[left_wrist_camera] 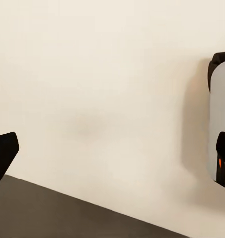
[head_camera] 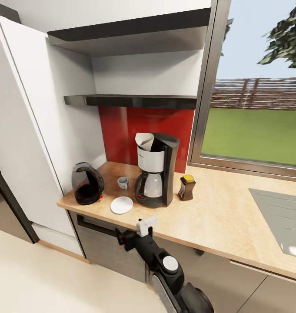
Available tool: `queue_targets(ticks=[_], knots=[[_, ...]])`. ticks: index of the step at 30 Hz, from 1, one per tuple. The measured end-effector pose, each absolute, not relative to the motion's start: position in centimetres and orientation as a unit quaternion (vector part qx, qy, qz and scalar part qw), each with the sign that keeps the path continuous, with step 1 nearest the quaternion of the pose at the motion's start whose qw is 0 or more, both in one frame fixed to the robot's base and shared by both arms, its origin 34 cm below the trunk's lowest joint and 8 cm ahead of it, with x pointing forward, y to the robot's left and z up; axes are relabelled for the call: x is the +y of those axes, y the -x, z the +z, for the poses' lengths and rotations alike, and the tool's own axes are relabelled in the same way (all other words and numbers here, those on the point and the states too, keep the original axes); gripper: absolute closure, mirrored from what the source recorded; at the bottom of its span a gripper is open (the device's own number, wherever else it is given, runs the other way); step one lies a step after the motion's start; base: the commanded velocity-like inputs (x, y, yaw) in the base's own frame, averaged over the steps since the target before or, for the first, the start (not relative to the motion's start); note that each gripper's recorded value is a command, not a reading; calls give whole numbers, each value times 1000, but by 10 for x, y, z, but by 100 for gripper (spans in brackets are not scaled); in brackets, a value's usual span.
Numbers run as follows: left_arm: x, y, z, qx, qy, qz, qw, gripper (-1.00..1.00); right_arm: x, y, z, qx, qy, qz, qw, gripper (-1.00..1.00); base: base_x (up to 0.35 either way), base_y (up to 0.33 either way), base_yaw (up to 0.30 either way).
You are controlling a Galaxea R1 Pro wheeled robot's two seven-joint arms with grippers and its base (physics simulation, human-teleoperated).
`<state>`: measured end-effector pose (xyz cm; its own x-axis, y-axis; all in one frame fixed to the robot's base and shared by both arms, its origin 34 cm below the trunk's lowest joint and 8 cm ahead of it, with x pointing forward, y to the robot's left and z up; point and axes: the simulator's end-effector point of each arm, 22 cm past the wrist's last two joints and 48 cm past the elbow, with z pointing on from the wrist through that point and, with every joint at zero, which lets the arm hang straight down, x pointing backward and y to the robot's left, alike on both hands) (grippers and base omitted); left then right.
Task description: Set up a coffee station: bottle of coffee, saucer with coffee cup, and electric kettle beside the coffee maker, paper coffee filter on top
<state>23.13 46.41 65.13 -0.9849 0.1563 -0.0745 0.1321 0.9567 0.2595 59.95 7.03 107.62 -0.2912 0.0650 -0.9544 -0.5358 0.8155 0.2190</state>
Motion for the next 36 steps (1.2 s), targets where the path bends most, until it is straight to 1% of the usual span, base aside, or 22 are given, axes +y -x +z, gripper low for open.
queue_targets(ticks=[8, 14, 20, 25, 36], knots=[[464, -231, 651, 988, -72, 128, 47, -100, 69, -620, 1110, 742, 164, 255, 598, -100, 15, 26, 0], [464, -231, 651, 988, -72, 128, 47, -100, 68, -622, 1111, 741, 164, 254, 599, -100, 127, 228, 0], [464, -230, 651, 988, -75, 128, 46, -100, 68, -622, 1110, 742, 164, 253, 599, -100, 213, 257, 0], [463, -229, 651, 988, -79, 127, 45, -100, 67, -623, 1106, 745, 164, 252, 596, -100, 70, 67, 0], [461, -228, 650, 988, -79, 126, 43, -100, 66, -623, 1100, 749, 164, 248, 592, -100, 261, 105, 0]])
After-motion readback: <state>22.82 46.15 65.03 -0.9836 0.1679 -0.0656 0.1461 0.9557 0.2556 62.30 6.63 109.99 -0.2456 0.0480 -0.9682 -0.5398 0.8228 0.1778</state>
